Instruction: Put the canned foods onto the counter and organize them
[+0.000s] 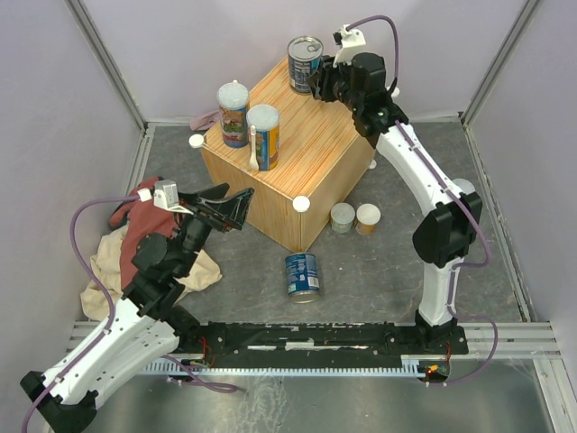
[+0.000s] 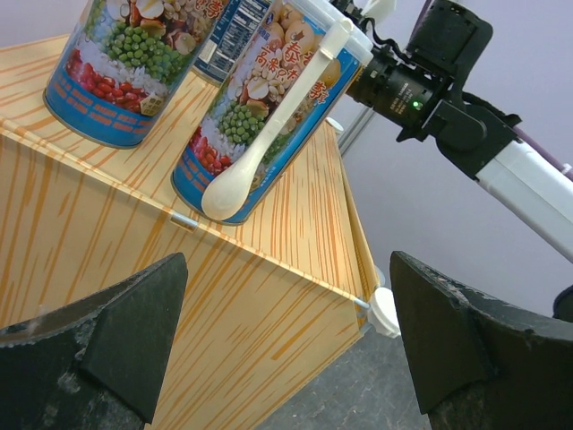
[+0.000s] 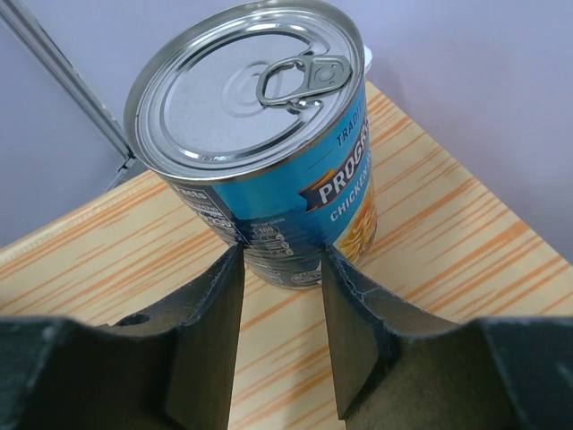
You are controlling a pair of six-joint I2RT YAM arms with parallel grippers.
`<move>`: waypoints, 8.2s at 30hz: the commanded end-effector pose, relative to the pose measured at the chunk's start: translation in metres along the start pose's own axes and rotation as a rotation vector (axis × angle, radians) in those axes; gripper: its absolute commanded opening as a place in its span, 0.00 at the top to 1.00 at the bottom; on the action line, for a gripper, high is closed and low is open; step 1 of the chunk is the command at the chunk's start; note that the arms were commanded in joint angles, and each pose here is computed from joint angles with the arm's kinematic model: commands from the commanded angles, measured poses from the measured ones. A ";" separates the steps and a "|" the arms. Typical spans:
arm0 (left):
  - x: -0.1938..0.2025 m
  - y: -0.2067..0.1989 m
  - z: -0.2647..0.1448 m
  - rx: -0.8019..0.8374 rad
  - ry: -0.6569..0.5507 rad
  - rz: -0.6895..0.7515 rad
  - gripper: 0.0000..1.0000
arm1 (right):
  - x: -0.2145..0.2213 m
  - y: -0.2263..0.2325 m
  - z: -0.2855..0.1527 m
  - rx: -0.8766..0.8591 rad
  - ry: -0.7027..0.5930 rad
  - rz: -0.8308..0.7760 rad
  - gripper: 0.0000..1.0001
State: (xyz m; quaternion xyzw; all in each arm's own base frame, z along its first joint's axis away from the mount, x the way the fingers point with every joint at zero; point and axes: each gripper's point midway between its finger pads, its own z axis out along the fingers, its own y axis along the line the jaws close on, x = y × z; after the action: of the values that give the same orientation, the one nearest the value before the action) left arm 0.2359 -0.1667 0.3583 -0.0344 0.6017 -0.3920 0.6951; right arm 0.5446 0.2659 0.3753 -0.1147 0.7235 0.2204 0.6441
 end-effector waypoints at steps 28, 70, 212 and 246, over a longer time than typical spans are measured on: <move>-0.013 0.003 -0.012 -0.065 0.025 -0.027 0.00 | -0.068 0.026 -0.114 0.034 -0.100 0.009 0.20; 0.047 0.032 -0.059 -0.144 0.221 -0.124 0.00 | 0.293 0.145 -0.292 0.204 0.502 0.184 0.00; 0.054 -0.078 -0.106 0.327 0.566 -0.347 0.01 | 0.087 0.291 -0.369 -0.717 -0.344 0.055 0.53; -0.027 -0.058 -0.093 0.215 0.120 -0.450 0.00 | -0.080 0.257 -0.398 -0.601 -0.709 -0.080 0.56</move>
State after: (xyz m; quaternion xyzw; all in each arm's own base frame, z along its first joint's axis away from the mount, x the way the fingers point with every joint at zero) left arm 0.1233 -0.1515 0.3779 -0.0633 0.5851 -0.5953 0.5470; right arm 0.0796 0.3533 0.4086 -0.3708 0.4491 0.3920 0.7121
